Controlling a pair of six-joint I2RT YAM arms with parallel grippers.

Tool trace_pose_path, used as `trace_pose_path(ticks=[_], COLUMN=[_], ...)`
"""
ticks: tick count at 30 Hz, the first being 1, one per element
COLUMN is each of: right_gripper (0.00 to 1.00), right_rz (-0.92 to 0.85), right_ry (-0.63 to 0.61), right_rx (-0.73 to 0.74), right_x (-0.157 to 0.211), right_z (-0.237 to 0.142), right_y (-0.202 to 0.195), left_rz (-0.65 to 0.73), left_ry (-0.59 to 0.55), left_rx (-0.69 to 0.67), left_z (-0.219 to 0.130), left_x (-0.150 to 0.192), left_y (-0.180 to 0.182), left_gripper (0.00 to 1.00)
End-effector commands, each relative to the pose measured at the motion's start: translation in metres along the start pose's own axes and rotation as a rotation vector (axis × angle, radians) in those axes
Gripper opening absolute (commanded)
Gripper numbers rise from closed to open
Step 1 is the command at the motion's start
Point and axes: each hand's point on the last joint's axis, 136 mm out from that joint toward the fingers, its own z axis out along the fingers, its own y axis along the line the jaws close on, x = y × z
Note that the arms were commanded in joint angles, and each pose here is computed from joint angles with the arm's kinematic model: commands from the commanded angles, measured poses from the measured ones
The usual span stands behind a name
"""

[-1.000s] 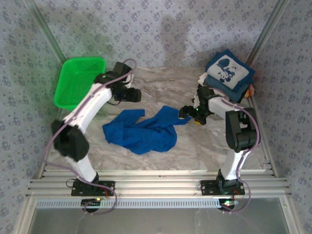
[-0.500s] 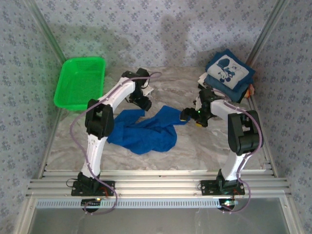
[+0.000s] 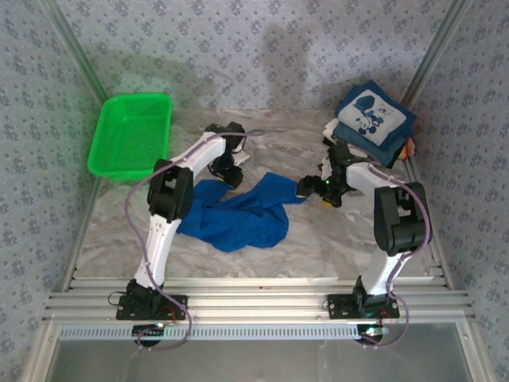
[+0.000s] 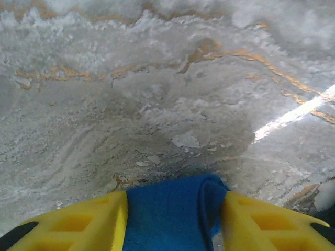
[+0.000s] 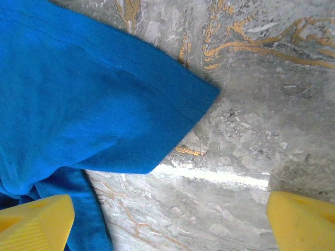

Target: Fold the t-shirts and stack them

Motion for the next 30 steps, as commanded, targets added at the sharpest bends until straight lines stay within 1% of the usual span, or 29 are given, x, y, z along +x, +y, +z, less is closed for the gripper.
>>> trace_pose_path(ticks=[1, 4, 5, 6, 12, 15, 18, 21, 24, 28, 29, 30], right_gripper=[0.97, 0.97, 0.97, 0.97, 0.96, 0.96, 0.97, 0.96, 0.96, 0.96, 0.96, 0.96], right_rz=[0.0, 0.005, 0.007, 0.008, 0.011, 0.01, 0.007, 0.005, -0.004, 0.0, -0.017, -0.02], right_ry=[0.009, 0.005, 0.002, -0.002, -0.009, -0.012, -0.013, -0.015, -0.011, 0.017, -0.007, -0.004], right_rx=[0.0, 0.001, 0.002, 0.001, -0.007, -0.011, -0.017, -0.027, -0.036, -0.04, -0.052, -0.054], right_x=[0.007, 0.006, 0.005, 0.003, -0.004, -0.008, -0.012, -0.016, -0.019, -0.016, -0.027, -0.028], right_z=[-0.008, -0.008, -0.008, -0.008, -0.004, -0.002, 0.0, 0.002, 0.004, 0.013, 0.009, 0.011], right_y=[-0.001, -0.001, -0.002, -0.002, -0.001, 0.0, 0.002, 0.005, 0.008, 0.008, 0.016, 0.018], left_rz=[-0.028, -0.1, -0.144, -0.182, -0.432, -0.568, -0.715, -0.888, -1.088, -1.346, -1.419, -1.488], left_ry=[0.025, -0.016, -0.042, -0.077, -0.28, -0.394, -0.478, -0.55, -0.6, -0.623, -0.619, -0.608], left_rx=[0.001, 0.032, 0.05, 0.078, 0.197, 0.319, 0.444, 0.533, 0.573, 0.554, 0.545, 0.547], left_z=[0.002, -0.014, -0.023, -0.033, -0.105, -0.141, -0.163, -0.169, -0.162, -0.133, -0.122, -0.108], left_x=[0.008, 0.011, 0.011, 0.01, 0.014, 0.014, 0.02, 0.038, 0.075, 0.144, 0.164, 0.182], left_y=[0.008, 0.014, 0.017, 0.017, 0.027, 0.02, 0.009, 0.006, 0.012, 0.019, 0.019, 0.018], left_gripper=[0.29, 0.1, 0.05, 0.02, 0.0, 0.0, 0.0, 0.0, 0.0, 0.01, 0.02, 0.02])
